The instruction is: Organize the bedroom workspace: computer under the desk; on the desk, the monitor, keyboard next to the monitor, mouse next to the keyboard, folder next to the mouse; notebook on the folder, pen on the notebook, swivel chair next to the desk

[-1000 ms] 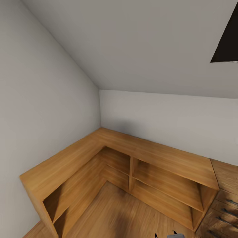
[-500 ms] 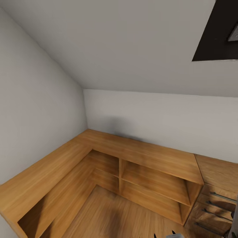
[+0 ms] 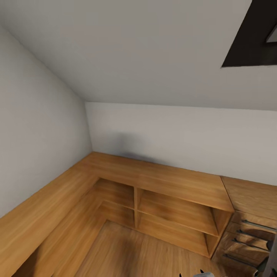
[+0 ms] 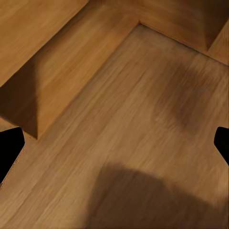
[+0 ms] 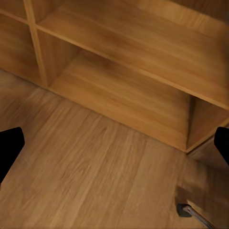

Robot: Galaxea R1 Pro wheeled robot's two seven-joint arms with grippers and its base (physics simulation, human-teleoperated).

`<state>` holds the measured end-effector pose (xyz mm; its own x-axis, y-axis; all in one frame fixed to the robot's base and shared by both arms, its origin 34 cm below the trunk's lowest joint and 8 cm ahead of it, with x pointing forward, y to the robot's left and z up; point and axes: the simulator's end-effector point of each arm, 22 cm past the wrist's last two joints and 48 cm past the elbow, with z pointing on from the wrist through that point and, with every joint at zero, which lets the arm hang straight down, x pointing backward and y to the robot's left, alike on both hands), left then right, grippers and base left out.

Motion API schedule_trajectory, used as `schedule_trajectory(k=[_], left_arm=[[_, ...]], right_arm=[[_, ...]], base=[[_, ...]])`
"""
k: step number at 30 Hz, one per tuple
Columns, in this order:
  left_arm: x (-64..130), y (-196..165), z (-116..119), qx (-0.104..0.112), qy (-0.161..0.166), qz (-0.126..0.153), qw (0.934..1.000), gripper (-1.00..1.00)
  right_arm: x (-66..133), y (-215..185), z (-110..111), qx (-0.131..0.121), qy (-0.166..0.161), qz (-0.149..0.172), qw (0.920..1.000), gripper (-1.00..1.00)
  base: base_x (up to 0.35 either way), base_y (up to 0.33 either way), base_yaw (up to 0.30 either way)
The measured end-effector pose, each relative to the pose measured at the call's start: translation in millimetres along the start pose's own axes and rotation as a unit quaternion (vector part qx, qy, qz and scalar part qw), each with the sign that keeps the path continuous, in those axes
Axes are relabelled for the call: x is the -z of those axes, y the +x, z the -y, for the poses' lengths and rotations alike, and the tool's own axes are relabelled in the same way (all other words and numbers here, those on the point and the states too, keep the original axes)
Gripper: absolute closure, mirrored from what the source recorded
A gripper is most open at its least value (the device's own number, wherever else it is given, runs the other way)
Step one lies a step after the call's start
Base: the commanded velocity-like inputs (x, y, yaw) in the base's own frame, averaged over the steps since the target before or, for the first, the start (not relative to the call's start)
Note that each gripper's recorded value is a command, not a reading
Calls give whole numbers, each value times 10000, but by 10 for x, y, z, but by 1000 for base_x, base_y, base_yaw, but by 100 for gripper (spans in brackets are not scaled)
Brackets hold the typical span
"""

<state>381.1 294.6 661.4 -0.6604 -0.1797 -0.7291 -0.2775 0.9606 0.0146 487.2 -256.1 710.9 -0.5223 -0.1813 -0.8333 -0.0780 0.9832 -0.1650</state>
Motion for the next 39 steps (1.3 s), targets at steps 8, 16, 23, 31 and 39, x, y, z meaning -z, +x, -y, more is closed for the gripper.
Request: schedule_trajectory(k=[8,16,23,31,39], left_arm=[[6,49,35,-17,45,-71,10000,-100],[22,96,54,25,-1,-121,9999,-100],[26,128,37,24,-25,-160,9999,-100],[29,167,30,14,-31,-211,9998,-100],[34,202,8,5,-54,-254,9997,-100]], right_arm=[[1,45,-43,0,-93,-56,9999,-100],[7,85,-82,1,-189,-100,9998,-100],[11,121,-89,1,-198,-140,9997,-100],[13,164,-93,2,-201,-188,9996,-100],[19,207,-103,3,-214,-238,9995,-100]], base=[[127,142,-221],[65,8,-224],[229,0,-214],[35,0,-213],[43,15,-212]])
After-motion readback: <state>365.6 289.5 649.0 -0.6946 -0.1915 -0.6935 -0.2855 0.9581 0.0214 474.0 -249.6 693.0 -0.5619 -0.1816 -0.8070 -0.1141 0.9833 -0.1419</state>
